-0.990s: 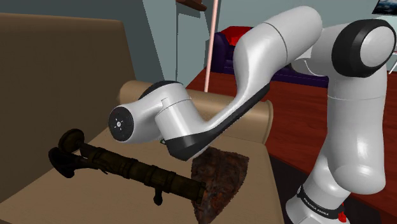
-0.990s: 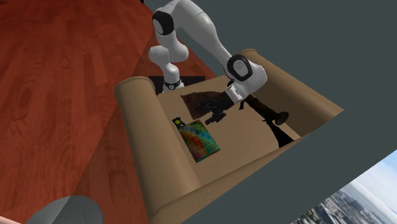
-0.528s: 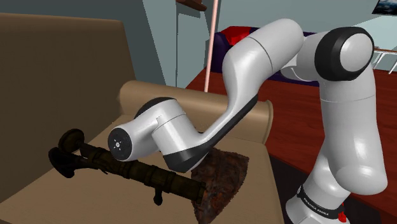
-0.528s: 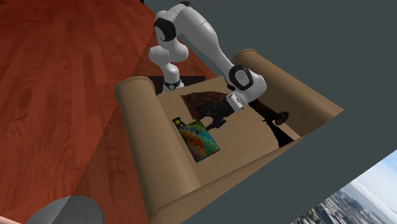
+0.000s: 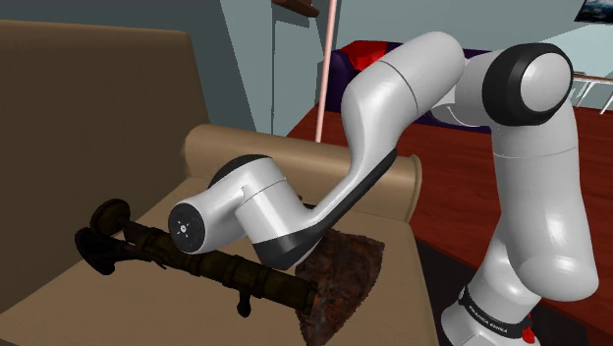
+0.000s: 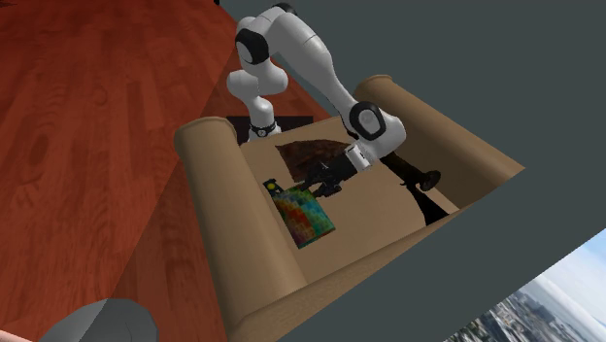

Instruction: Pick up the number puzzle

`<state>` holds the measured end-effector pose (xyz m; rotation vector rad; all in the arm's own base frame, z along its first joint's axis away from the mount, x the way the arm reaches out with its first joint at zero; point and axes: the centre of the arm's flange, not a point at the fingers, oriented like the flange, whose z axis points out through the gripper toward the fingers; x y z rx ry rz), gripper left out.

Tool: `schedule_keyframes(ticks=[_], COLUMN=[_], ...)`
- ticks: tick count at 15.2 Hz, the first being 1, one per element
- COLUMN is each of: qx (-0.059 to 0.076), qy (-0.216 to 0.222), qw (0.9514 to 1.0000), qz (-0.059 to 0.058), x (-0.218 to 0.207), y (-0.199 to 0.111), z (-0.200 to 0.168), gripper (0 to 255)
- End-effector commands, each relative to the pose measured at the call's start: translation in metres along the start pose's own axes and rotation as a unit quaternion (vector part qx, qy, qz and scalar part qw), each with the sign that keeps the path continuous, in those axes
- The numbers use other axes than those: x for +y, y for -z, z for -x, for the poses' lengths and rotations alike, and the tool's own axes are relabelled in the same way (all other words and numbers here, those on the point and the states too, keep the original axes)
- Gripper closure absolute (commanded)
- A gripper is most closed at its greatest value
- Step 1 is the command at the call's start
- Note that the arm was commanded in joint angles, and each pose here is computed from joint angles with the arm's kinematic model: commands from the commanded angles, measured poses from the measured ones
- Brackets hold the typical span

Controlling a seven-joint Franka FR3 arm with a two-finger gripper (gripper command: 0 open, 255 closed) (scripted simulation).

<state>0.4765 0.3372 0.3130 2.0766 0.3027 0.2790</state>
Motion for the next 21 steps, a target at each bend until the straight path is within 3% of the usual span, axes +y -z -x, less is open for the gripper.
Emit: schedule_keyframes(ticks=[1,21], qx=[0.0,0.0], qy=[0.0,0.0], qw=[1.0,1.0], qz=[0.0,0.0], x=[0.0,0.069], y=[0.0,0.04], z=[0.0,-0.007], gripper=[255,255])
